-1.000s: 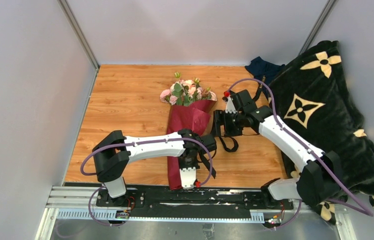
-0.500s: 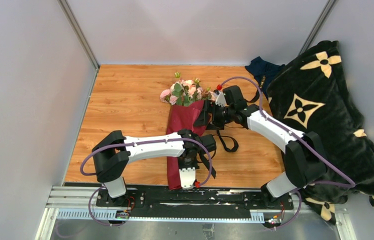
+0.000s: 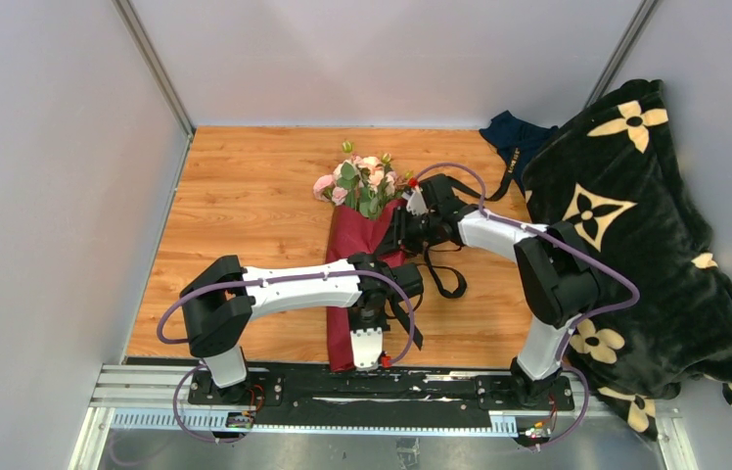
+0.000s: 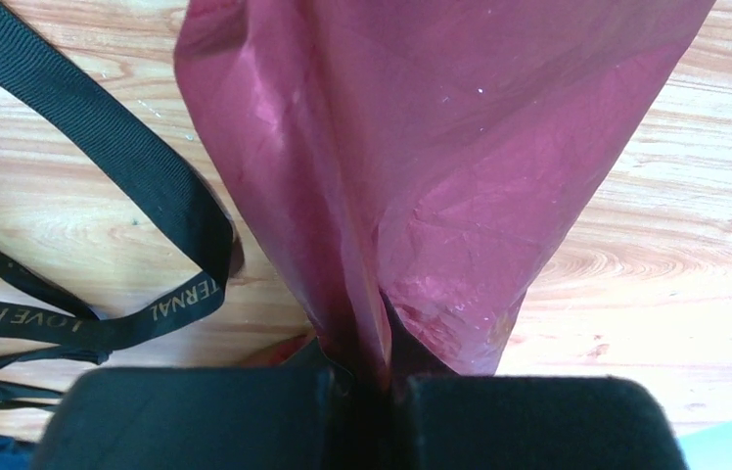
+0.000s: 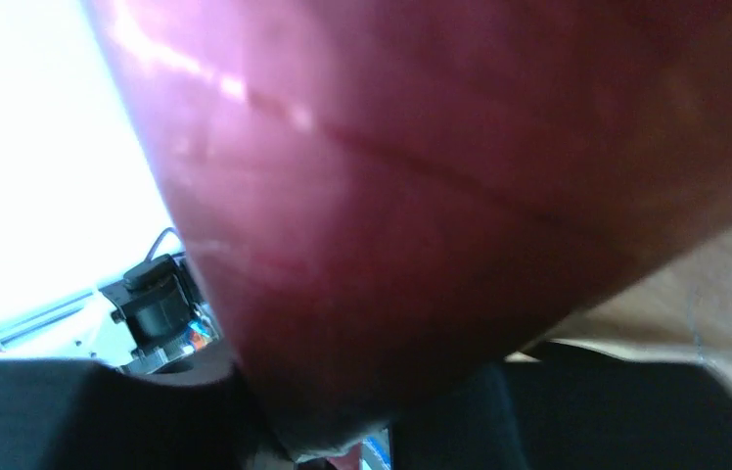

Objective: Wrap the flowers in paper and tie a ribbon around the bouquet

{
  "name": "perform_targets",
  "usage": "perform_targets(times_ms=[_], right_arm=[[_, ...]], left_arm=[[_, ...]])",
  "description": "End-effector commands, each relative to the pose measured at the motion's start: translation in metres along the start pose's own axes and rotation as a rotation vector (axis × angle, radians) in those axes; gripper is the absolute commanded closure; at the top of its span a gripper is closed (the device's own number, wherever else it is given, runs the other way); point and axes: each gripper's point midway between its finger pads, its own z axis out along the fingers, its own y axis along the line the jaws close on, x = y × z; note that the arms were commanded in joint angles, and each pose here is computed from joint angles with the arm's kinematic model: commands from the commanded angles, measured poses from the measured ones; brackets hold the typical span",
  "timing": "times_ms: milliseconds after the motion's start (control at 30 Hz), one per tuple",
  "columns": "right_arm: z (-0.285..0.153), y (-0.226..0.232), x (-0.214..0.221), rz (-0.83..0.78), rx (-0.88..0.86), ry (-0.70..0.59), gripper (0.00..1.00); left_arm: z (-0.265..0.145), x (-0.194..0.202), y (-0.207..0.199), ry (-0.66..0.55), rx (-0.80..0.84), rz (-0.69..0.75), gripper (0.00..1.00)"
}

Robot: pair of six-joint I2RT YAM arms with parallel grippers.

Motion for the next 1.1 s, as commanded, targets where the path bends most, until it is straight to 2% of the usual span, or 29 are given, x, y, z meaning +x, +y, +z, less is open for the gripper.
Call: perform_targets(times_ms=[0,33,67,133,200,233,333,400,500,567,633,833,933,1067], right_arm=[[0.006,0.014,-0.013,-0.039,-0.054,-0.011,0.79],[0.007,0.012,-0.014,-0.032,-0.055,-0.015,0.92],[0.008,0.009,-0.014,-0.02,-0.057,-0.012,0.99],[0.01,0.007,-0.02,-0.019,-0.073,-0.022,1.0],[0.01,0.005,-0.023,-0.027,-0.077,-0.026,1.0],[0.011,0.003,-0.025,-0.034,-0.078,-0.026,1.0],[0.013,0.006,-0.032,-0.083,-0.099,-0.014,1.0],[0.018,0.004,-0.038,-0.13,-0.109,-0.001,1.0],[0.03,-0.001,-0.047,-0.23,-0.121,0.037,1.0],[0.038,-0.003,-0.058,-0.274,-0.123,0.04,1.0],[0.044,-0.006,-0.065,-0.304,-0.125,0.04,1.0],[0.053,-0.008,-0.071,-0.388,-0.152,0.065,1.0],[0.055,-0.012,-0.073,-0.416,-0.142,0.076,1.0],[0.059,-0.018,-0.076,-0.414,-0.12,0.079,1.0]], left_arm=[[-0.007,0.006,0.003,0.023,-0.003,0.012,1.0],[-0.008,0.006,0.005,0.023,-0.007,0.011,1.0],[-0.008,0.006,0.006,0.024,-0.008,0.01,1.0],[-0.009,0.007,0.008,0.024,-0.015,0.003,1.0],[-0.012,0.008,0.011,0.027,-0.024,-0.007,0.87],[-0.015,0.008,0.014,0.027,-0.035,-0.015,0.65],[-0.033,0.005,0.033,0.013,-0.106,-0.04,0.45],[-0.051,-0.002,0.055,-0.045,-0.192,-0.103,0.37],[-0.074,-0.024,0.091,-0.231,-0.274,-0.258,0.34],[-0.08,-0.041,0.104,-0.354,-0.262,-0.377,0.34],[-0.071,-0.049,0.107,-0.409,-0.222,-0.44,0.34],[-0.02,-0.031,0.106,-0.399,-0.105,-0.525,0.35],[-0.007,-0.019,0.105,-0.382,-0.09,-0.494,0.32],[0.016,-0.024,0.089,-0.377,-0.021,-0.439,0.29]])
